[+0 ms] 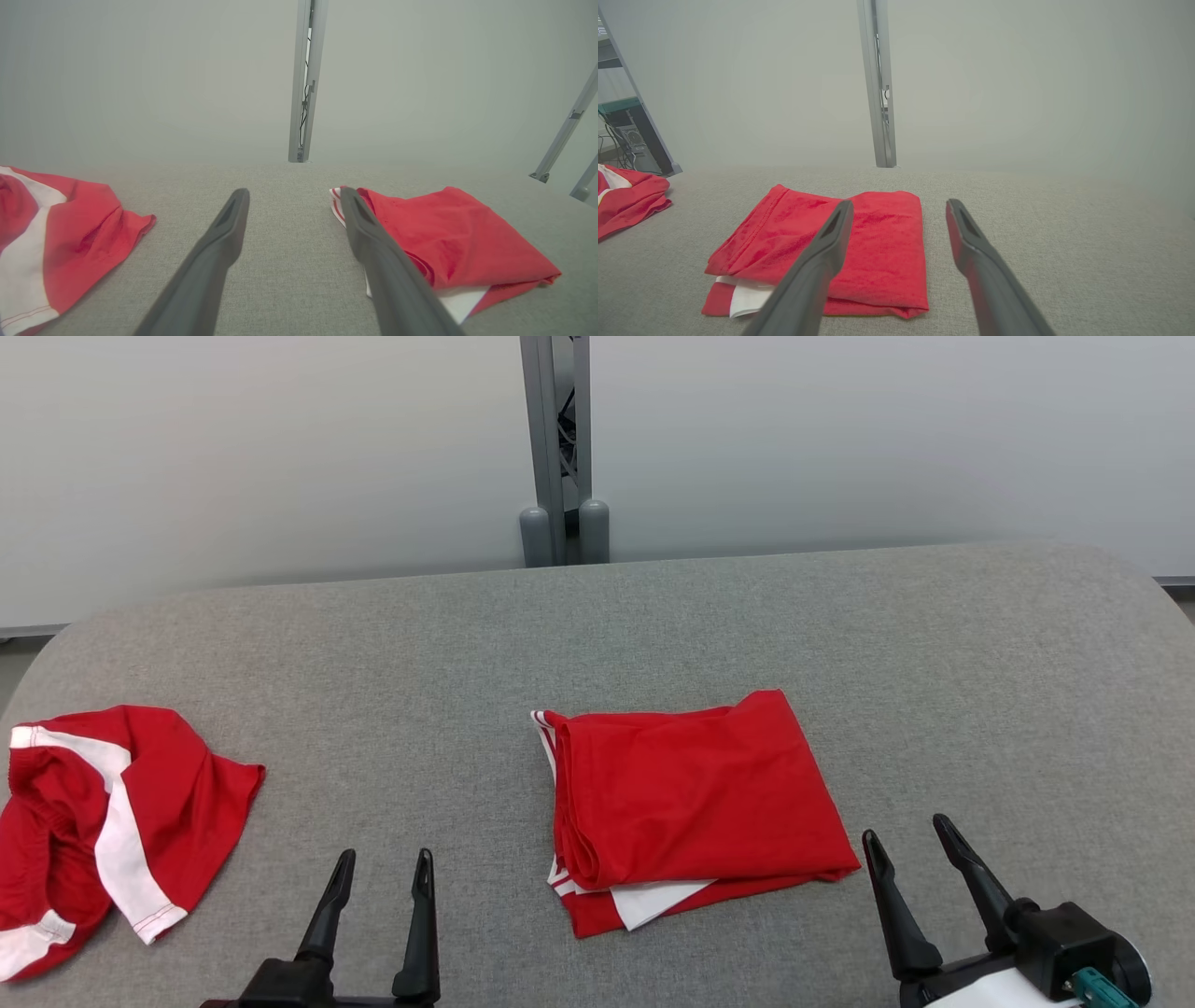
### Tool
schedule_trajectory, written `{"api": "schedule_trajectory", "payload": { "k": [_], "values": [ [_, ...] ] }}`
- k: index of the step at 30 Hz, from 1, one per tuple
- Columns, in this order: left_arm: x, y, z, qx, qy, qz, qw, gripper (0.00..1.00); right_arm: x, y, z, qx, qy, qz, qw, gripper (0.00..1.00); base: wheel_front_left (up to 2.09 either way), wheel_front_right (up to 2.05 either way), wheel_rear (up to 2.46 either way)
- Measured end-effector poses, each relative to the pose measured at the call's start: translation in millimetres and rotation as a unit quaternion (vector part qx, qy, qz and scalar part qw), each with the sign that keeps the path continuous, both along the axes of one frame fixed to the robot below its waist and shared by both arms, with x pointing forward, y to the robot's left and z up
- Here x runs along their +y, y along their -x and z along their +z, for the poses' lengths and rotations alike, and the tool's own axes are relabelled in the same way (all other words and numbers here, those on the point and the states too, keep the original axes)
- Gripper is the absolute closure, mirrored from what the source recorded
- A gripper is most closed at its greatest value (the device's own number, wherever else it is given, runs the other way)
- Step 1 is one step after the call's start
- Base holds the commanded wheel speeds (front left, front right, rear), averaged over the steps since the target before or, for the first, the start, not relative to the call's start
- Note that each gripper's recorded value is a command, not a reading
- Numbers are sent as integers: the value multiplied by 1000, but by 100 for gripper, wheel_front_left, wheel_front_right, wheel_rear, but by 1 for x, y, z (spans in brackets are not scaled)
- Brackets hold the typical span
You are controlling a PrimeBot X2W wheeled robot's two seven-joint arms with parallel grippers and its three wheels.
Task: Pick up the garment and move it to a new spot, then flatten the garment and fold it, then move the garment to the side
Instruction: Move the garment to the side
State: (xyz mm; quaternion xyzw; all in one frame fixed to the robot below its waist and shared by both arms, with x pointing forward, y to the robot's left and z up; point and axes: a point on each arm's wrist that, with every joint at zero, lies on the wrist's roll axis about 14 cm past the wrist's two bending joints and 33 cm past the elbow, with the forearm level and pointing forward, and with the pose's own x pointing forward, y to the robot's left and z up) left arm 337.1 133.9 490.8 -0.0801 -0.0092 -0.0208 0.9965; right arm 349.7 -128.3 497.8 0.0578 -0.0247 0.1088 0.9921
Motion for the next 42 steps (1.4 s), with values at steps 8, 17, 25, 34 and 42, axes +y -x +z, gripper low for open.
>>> {"api": "schedule_trajectory", "payload": {
  "k": [8,17,25,34,42],
  "values": [
    [1,1,-3,5,0,2,1000,0,1,-6,1,0,-5,1,1000,0,0,0,0],
    [-3,-6,-5,10,18,-5,1000,0,10,-33,-21,57,-106,4,993,0,0,0,0],
    [3,-18,-10,17,15,2,1000,0,6,-77,-44,149,-173,26,973,0,0,0,0],
    [10,-27,-22,34,12,9,999,0,9,-95,-88,254,-140,55,955,0,0,0,0],
    [11,-34,-30,45,11,12,999,0,28,-93,-117,311,-124,86,938,0,0,0,0]
  ]
}}
